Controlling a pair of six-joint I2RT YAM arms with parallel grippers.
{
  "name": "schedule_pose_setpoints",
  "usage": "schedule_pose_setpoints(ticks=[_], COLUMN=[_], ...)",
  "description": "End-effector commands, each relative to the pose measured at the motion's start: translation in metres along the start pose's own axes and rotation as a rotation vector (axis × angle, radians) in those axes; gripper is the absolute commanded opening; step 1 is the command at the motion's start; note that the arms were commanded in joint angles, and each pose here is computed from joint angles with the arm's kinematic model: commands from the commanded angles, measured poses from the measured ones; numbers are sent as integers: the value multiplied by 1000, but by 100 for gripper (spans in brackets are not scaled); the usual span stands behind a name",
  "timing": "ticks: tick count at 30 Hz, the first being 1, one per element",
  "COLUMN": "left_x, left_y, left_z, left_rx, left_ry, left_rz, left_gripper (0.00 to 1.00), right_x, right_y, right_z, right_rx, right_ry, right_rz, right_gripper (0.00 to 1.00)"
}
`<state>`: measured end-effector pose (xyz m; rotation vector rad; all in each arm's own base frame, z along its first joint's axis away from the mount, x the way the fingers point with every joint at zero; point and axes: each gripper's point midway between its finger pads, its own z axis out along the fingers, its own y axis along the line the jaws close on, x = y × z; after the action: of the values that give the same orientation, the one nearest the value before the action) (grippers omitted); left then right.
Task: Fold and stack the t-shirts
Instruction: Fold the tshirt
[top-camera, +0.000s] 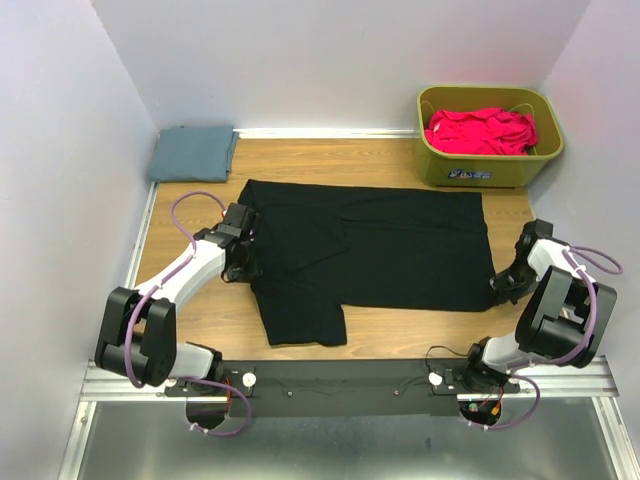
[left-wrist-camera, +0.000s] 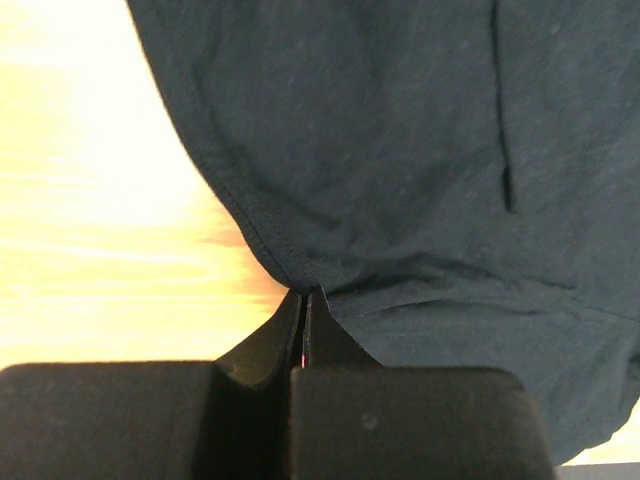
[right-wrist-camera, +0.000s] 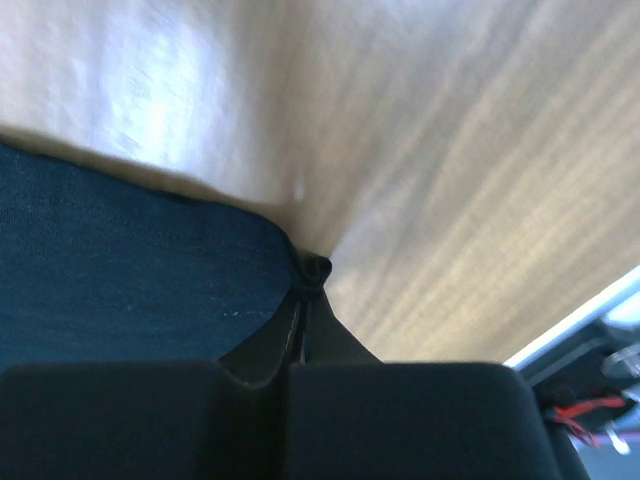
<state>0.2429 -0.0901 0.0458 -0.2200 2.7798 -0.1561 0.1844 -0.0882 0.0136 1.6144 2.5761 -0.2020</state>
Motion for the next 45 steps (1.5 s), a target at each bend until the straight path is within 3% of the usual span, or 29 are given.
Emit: schedule_pose_setpoints(ticks=[1,12,27,37,45], left_x=[9,-14,-66,-130,-151], left_y=[11,25,23,26,26], left_z=[-10,-41,-22,-19,-4], left_rx=[-26,-41,14,-11,-12], left_ry=[14,-36,-50,-115,-119], left_rz=[20,22,-56,-78,-95], left_gripper=[0,0,0,0,0], right_x=[-2,-28,-61,-74,-85], right_y=[-16,15,55,76,98], right_z=[-19,-54,-51,-47,-50], right_rx=[59,-78,-183,-207,-229], right_ry=[-4,-45,-90,-125,-156], right_rz=[-6,-47,-154,-188,-207], right_gripper=[1,1,1,1,1])
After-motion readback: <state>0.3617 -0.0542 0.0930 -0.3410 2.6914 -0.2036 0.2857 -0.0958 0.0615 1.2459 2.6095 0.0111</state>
